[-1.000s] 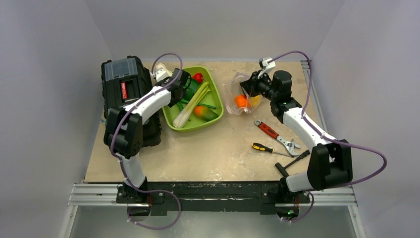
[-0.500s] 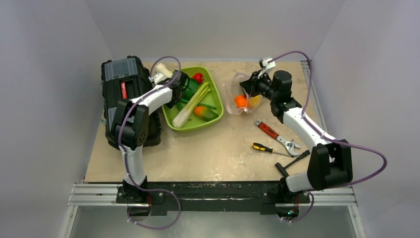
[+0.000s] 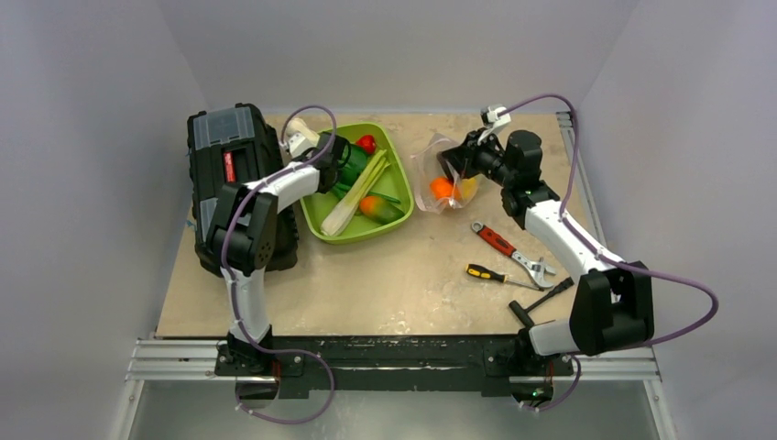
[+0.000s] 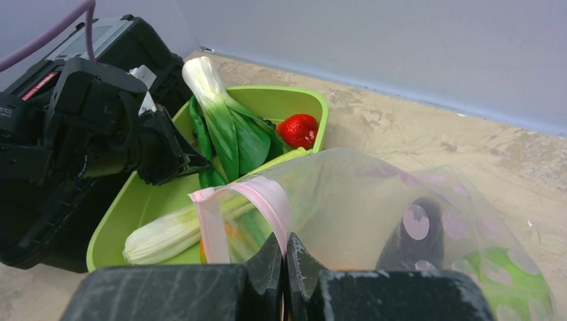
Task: Place the food in the zip-top bag and seal the zipper
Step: Pick up the fake vegetable from the bin.
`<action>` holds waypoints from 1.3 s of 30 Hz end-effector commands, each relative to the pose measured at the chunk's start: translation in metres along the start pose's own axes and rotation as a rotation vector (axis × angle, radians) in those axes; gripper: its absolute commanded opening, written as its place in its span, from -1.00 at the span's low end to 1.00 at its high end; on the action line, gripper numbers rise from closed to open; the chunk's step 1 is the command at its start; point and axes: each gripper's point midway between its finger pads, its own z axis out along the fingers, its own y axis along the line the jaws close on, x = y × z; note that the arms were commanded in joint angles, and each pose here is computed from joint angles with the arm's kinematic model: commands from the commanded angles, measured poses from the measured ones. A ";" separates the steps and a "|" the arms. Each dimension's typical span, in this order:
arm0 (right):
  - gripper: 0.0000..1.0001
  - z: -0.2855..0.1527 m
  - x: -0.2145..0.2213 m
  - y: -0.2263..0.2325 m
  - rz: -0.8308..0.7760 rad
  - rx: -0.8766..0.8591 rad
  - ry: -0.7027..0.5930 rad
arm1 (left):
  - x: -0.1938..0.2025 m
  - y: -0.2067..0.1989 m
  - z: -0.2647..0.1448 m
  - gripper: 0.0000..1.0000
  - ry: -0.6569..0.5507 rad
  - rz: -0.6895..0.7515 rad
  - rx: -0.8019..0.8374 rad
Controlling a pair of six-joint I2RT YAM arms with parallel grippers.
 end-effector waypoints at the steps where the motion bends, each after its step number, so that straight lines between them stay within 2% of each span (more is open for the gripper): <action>1: -1.00 -0.006 -0.031 0.017 -0.040 -0.054 -0.101 | -0.023 -0.013 -0.013 -1.00 -0.045 -0.026 0.068; 8: -1.00 0.010 -0.023 0.017 -0.017 -0.090 -0.054 | -0.063 -0.026 -0.058 -1.00 -0.131 -0.017 0.178; 19: -1.00 0.029 -0.003 0.024 -0.016 -0.097 0.010 | -0.114 -0.021 -0.128 -1.00 -0.260 -0.037 0.298; 25: -1.00 0.030 0.003 0.030 -0.019 -0.106 0.020 | -0.123 -0.023 -0.154 -1.00 -0.314 0.020 0.373; 31: -1.00 0.030 0.009 0.032 -0.023 -0.098 0.030 | -0.125 -0.010 -0.168 -1.00 -0.365 0.091 0.342; 39: -1.00 0.031 0.009 0.037 -0.027 -0.108 0.031 | -0.162 0.009 -0.192 -1.00 -0.512 0.182 0.246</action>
